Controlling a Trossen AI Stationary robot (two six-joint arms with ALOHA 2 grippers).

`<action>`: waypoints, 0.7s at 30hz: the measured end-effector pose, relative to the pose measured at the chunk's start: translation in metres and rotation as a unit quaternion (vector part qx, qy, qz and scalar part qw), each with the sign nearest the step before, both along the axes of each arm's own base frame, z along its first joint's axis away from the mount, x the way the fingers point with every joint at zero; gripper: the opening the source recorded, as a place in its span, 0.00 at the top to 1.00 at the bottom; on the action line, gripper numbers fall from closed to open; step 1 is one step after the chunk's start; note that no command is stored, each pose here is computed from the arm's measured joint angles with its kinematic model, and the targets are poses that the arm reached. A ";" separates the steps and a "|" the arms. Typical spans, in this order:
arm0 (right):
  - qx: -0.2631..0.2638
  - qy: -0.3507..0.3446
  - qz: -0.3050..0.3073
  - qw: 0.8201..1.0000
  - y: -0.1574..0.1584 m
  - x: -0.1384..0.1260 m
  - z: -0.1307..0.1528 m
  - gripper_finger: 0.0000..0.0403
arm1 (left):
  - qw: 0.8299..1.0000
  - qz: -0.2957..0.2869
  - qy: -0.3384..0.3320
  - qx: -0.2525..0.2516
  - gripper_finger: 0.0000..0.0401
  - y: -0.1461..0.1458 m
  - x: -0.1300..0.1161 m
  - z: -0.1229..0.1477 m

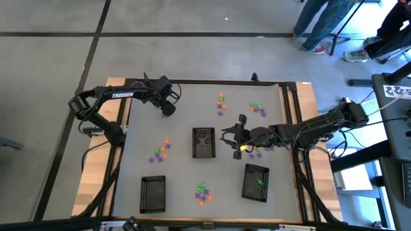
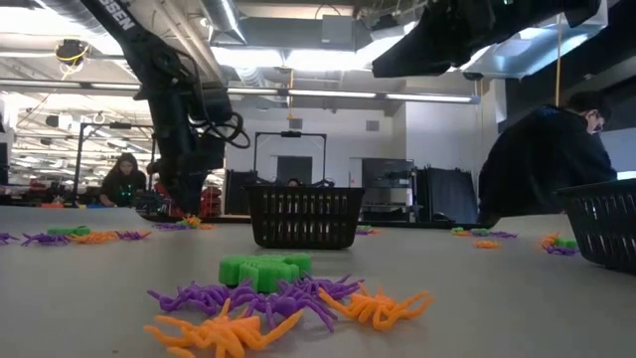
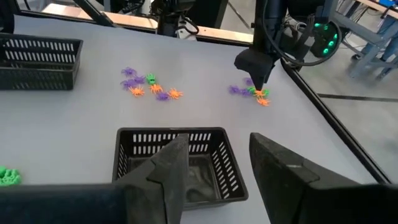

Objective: Sort Halloween decoration
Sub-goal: Put the orange spider toy into the top black bin

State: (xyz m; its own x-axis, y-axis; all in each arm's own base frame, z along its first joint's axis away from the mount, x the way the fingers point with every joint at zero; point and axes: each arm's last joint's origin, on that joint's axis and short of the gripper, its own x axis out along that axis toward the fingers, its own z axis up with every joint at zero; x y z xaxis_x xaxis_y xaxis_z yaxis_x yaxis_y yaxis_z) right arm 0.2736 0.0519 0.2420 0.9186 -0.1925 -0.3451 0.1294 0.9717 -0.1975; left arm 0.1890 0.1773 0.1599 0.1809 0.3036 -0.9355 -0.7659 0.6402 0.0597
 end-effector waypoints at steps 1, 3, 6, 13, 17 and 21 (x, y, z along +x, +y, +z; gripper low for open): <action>0.001 0.000 0.000 1.000 0.000 0.000 0.000 0.59 | 1.000 0.003 -0.001 0.000 0.57 0.000 0.000 0.000; 0.005 -0.001 -0.002 1.000 0.000 0.000 0.000 0.59 | 1.000 0.009 -0.003 -0.002 0.57 0.000 0.000 0.000; 0.012 -0.003 -0.005 1.000 0.000 0.000 0.000 0.59 | 1.000 0.012 -0.004 -0.002 0.57 0.000 0.000 0.000; 0.036 -0.006 -0.005 0.999 0.001 0.000 0.000 0.59 | 0.998 0.044 0.011 0.039 0.62 0.004 0.000 0.001; 0.049 -0.007 0.009 0.999 0.009 -0.002 0.000 0.59 | 0.998 0.050 0.000 0.031 0.69 0.003 0.000 0.001; 0.044 -0.009 0.013 0.999 0.018 -0.004 0.000 0.59 | 0.998 0.056 -0.009 0.022 0.75 0.002 0.002 0.001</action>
State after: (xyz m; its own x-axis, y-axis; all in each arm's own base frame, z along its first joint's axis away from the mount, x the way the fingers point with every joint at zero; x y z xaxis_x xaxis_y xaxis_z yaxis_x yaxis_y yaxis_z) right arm 0.2695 0.0704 0.2421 0.9293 -0.1382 -0.3424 0.1067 0.9883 -0.1094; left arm 0.1908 0.1791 0.1611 0.1605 0.3634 -0.9177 -0.8335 0.5479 0.0711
